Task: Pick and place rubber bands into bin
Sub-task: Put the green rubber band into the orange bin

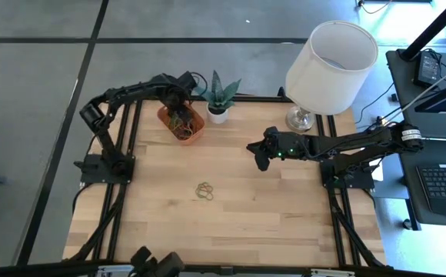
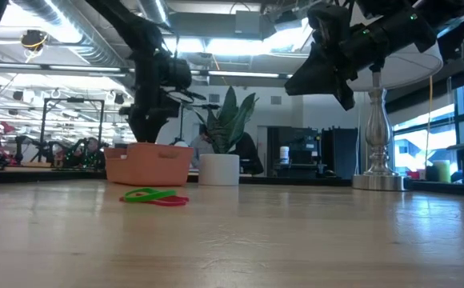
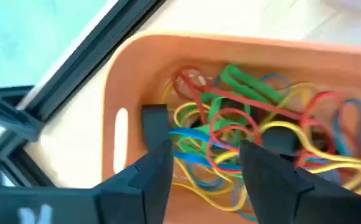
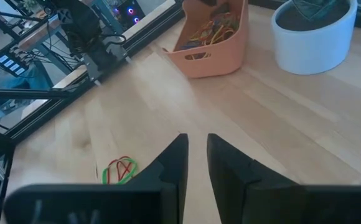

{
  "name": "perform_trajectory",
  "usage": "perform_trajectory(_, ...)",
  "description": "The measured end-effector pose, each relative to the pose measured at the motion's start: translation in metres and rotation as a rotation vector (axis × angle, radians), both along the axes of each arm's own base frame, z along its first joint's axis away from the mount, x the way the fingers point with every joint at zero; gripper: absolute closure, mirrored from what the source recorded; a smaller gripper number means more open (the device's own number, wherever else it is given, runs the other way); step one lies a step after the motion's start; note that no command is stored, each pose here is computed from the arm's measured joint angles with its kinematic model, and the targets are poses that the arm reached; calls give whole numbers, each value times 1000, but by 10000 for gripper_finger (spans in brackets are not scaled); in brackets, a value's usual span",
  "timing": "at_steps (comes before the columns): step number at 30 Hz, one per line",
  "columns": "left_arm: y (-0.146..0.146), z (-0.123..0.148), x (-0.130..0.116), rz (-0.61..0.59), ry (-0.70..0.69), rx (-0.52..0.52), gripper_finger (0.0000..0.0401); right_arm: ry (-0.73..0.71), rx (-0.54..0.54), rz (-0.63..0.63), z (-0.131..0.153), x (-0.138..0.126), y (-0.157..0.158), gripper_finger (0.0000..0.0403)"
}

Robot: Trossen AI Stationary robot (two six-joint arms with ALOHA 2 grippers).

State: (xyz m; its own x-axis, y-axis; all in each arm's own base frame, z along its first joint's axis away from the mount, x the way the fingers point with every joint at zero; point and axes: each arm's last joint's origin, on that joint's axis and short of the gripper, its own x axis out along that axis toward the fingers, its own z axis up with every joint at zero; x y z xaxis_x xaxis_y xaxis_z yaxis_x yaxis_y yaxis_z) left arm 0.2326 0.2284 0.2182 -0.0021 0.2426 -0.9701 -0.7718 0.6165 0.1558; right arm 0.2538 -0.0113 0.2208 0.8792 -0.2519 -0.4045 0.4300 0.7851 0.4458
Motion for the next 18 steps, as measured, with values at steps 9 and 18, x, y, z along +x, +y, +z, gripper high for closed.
perform_trajectory(9,-16,39,-11,265,-231,-13,218,14,-44,21,0,0,0,338)
perform_trajectory(18,-54,81,-10,379,-415,75,218,61,-43,26,-4,-2,0,338)
